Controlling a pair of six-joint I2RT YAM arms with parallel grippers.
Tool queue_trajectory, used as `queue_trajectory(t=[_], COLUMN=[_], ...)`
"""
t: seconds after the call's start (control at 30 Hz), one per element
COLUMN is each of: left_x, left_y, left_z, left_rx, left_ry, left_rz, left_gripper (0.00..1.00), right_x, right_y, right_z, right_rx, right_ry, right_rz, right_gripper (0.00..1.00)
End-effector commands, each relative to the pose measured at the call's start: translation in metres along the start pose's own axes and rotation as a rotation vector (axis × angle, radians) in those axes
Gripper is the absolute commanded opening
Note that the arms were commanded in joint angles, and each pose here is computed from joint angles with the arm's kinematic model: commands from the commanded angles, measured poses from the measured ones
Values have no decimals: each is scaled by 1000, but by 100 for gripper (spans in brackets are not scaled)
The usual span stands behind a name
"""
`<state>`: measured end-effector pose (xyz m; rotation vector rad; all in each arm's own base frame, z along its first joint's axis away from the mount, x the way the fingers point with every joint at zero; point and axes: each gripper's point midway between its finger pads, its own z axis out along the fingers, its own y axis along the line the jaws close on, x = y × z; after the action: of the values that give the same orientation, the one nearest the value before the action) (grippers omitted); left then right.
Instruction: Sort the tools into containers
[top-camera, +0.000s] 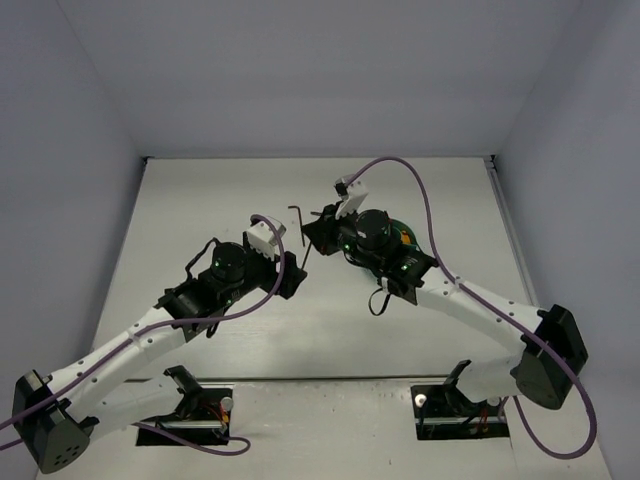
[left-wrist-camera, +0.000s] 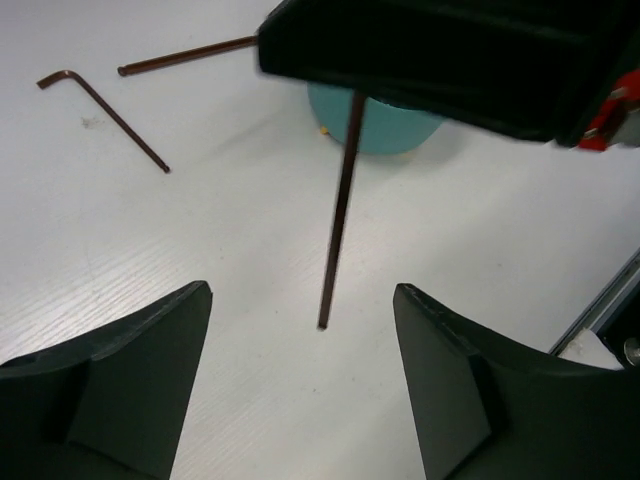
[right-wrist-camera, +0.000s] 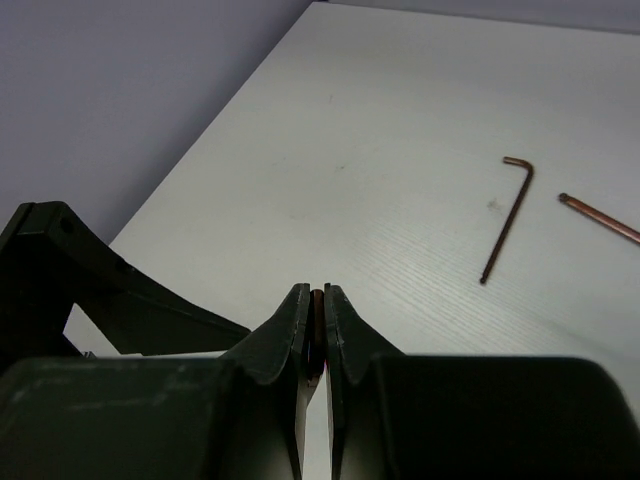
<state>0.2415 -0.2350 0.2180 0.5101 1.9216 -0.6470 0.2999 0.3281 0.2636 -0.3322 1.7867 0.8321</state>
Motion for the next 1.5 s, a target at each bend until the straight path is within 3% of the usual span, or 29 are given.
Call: queue_trajectory(t=[0.0,0.27,0.43,0.73,1.27,1.47], left_x=[-28,-5,2,8,8,8], left_y=[6,29,36,36,39,46], left_z=[-6,-3,2,8,15,23], left_rx=[-67,-189,-234,-236,-266,-312], left_ry=[-63,21,55,76,83,82], left_rz=[-21,-47,-64,-75,-104,-134], left_gripper=[72,72,72,72,72,72], right_x=[-72,-86,-63,-32,16,29], right_y=[-41,-169,-222,-247,-262,-263], right_z=[-39,-109,-124,-120,-98,-95], right_rx=[173,509,598,661,611,603], right_ry=[-213,-287,-256,-206,-191,-165], right_rz=[-56,55,159,183,208,217], right_gripper=[0,0,0,0,0,12])
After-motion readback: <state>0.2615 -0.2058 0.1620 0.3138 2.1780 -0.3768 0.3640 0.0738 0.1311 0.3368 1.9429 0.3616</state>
